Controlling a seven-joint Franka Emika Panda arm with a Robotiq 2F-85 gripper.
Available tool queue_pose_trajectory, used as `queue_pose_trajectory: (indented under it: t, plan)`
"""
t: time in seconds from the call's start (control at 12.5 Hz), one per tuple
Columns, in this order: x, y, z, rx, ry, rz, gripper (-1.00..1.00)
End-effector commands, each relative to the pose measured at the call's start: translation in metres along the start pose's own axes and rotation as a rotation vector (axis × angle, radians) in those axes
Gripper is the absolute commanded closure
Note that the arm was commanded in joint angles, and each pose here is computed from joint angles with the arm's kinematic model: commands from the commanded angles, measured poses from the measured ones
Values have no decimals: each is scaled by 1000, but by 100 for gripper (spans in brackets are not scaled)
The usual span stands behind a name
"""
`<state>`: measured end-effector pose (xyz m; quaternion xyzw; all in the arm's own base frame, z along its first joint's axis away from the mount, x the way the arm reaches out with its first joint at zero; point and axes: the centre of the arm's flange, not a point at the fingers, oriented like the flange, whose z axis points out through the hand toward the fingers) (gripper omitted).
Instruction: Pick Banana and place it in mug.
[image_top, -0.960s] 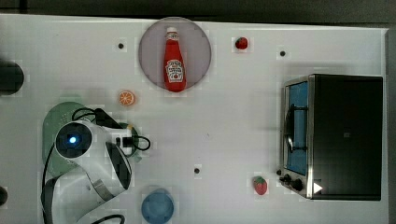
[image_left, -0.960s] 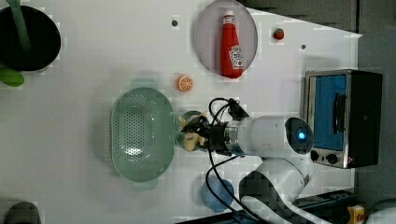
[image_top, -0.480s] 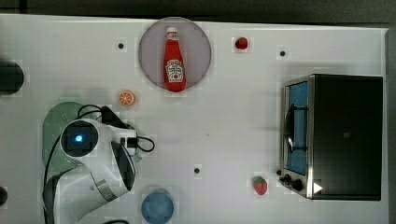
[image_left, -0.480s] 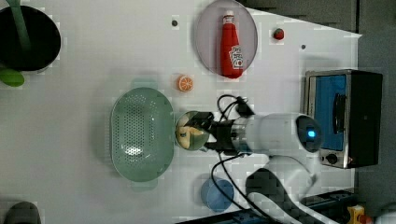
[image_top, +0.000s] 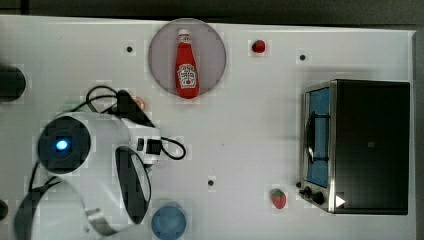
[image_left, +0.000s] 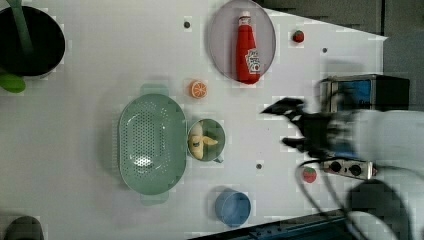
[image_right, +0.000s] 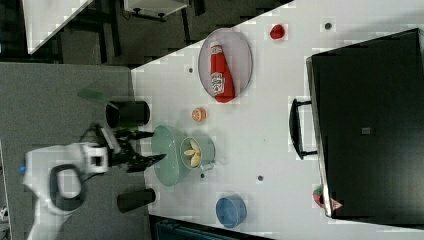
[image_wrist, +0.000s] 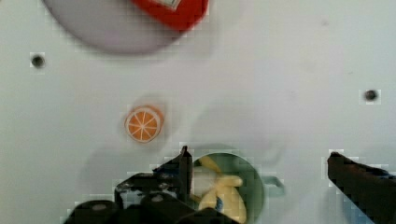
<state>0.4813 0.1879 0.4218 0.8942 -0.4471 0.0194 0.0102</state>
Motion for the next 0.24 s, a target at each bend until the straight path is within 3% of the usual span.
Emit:
queue_pose_trajectory:
  t: [0.08,0.24]
  plan:
    - [26,11,-78,12,18,54,-100]
    - [67,33,-122,0,7,51,-100]
